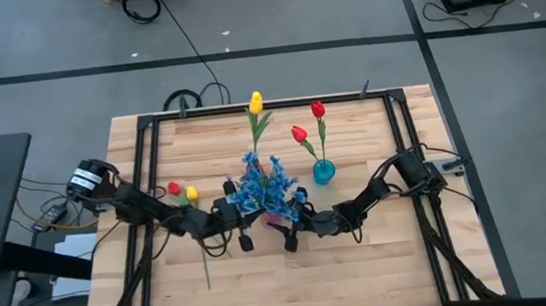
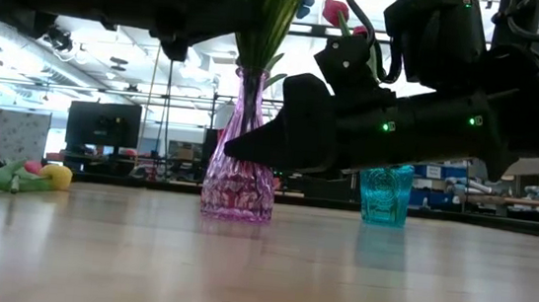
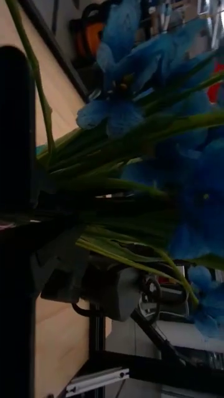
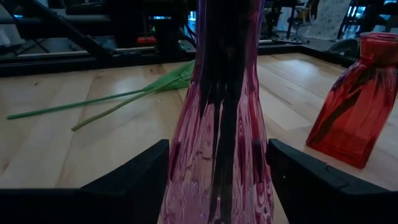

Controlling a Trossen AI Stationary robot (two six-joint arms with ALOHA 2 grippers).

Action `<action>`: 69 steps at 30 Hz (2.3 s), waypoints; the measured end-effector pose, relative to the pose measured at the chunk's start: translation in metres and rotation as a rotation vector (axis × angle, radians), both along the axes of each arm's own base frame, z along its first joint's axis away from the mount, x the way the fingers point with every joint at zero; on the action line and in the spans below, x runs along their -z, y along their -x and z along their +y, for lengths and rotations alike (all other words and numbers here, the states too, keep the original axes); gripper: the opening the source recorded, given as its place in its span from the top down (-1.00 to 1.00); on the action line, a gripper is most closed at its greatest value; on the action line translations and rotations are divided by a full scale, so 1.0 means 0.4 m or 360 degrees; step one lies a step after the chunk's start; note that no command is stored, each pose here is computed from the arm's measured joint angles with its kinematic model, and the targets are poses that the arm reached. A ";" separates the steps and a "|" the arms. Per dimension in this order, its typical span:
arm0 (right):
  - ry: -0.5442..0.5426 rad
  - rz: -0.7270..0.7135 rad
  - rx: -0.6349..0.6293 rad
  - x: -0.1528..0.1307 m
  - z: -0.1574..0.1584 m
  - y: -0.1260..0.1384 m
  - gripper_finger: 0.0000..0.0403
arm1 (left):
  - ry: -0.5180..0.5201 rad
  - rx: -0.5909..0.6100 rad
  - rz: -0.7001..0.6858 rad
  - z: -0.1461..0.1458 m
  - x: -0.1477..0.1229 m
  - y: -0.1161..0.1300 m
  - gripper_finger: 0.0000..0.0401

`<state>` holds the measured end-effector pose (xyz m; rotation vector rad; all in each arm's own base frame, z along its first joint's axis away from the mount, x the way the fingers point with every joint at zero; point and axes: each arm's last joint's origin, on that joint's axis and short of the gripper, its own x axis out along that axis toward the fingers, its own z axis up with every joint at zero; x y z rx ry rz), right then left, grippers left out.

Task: Sort flowers into vase by color
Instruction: Put the blue flowers into the pink transparent vase

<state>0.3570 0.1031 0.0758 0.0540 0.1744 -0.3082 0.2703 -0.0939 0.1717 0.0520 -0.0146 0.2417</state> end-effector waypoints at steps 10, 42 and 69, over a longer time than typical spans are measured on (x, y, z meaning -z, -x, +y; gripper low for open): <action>-0.0006 -0.0004 0.0005 0.000 0.000 0.000 -0.32 | 0.0087 0.0043 0.0119 -0.001 0.024 0.000 0.89; -0.0097 -0.0022 0.0038 0.003 -0.011 -0.003 -0.46 | 0.0091 0.0153 0.0120 -0.016 0.023 0.007 0.07; -0.0086 0.0010 0.0101 0.011 -0.024 0.000 -0.55 | -0.0021 0.0167 0.0224 -0.008 -0.025 0.014 -0.13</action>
